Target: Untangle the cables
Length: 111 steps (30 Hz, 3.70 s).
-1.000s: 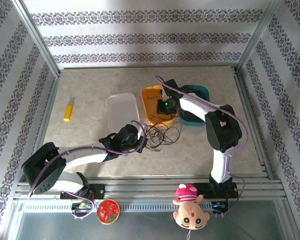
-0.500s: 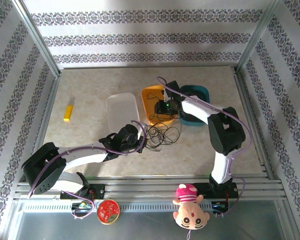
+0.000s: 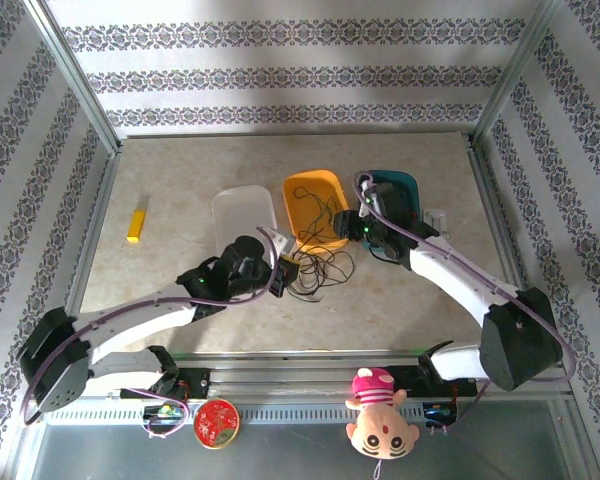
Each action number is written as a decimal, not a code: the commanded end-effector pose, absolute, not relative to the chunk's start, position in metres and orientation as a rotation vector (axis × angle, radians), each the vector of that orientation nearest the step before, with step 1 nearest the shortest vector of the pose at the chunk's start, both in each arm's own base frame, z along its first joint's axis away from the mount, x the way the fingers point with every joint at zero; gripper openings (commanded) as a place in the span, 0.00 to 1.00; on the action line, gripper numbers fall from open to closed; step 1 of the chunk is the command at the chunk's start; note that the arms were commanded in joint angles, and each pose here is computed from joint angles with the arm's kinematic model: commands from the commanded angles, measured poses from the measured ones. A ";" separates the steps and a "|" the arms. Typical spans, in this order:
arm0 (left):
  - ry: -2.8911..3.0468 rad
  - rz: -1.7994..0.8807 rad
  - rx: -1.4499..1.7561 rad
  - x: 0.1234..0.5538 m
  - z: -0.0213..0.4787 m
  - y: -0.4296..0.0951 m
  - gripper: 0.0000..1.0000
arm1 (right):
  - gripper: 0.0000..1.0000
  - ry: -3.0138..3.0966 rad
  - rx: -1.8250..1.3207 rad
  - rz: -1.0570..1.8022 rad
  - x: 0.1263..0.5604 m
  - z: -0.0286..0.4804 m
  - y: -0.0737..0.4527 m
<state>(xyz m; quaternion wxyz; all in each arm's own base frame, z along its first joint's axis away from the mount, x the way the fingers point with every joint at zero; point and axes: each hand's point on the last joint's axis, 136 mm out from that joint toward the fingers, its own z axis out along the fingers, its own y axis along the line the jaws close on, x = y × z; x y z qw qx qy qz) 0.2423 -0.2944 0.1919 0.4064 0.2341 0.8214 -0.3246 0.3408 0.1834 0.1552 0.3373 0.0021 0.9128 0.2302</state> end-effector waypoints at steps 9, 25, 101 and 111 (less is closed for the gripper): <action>1.690 -0.917 0.731 0.225 0.349 -0.302 0.00 | 0.47 2.353 0.084 0.525 0.320 0.145 0.153; 1.536 -0.856 0.616 0.245 0.394 -0.297 0.00 | 0.49 2.258 -0.300 0.945 0.274 0.178 0.208; 1.131 -0.665 0.346 0.212 0.535 -0.205 0.00 | 0.56 2.574 -0.003 0.551 0.269 0.057 0.177; 1.395 -0.377 0.187 0.272 0.487 -0.192 0.00 | 0.56 2.426 -0.155 0.729 0.270 0.111 0.196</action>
